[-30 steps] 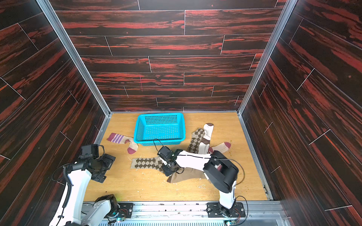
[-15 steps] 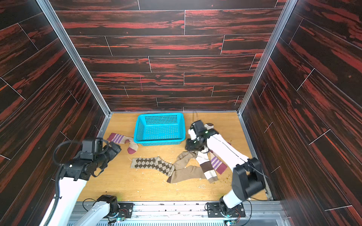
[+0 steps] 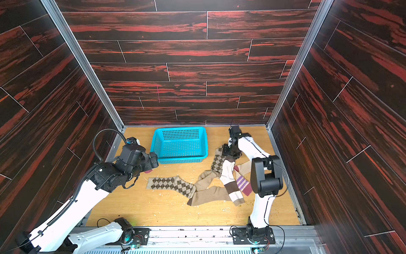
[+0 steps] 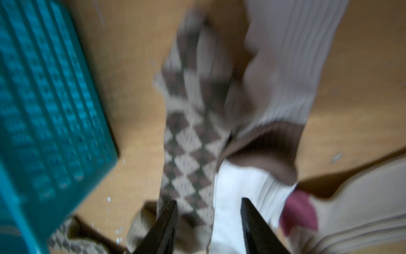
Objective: Place the socks together as a pair
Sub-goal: Pick up the sock at the center of the board.
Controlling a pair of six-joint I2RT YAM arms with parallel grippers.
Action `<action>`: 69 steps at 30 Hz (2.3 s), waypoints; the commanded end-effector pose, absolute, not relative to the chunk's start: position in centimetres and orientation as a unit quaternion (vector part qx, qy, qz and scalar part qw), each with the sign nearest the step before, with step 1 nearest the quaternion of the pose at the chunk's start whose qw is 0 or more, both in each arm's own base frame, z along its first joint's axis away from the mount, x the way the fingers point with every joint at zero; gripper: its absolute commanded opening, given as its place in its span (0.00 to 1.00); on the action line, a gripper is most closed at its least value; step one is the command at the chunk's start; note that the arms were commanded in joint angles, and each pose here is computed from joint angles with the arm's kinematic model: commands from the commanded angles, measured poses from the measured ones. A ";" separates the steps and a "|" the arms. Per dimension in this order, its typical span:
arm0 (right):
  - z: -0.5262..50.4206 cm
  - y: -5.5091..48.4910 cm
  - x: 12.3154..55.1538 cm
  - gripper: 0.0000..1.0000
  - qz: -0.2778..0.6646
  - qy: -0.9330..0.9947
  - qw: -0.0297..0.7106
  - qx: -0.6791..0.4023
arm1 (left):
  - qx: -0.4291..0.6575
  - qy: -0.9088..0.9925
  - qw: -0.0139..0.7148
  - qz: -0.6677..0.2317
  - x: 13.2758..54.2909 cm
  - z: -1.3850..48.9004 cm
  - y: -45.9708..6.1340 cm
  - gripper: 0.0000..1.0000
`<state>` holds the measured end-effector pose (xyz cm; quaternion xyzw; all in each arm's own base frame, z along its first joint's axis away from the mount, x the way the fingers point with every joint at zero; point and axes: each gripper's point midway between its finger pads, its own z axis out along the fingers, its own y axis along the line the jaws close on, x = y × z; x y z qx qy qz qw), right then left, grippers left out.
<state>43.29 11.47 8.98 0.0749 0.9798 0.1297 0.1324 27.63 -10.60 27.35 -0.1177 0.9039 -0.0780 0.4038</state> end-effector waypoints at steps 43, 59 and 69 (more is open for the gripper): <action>12.8 14.3 47.5 0.00 0.136 0.979 0.150 -0.004 | -0.149 0.889 0.424 -0.085 24.9 25.6 -8.1 0.97; 34.2 20.6 34.4 0.00 0.408 0.891 0.199 -0.004 | -0.123 0.869 0.434 -0.206 27.6 27.9 -13.5 0.97; 37.0 28.4 27.0 0.00 0.514 0.852 0.094 -0.008 | -0.157 0.843 0.485 -0.170 26.5 31.4 -10.0 0.97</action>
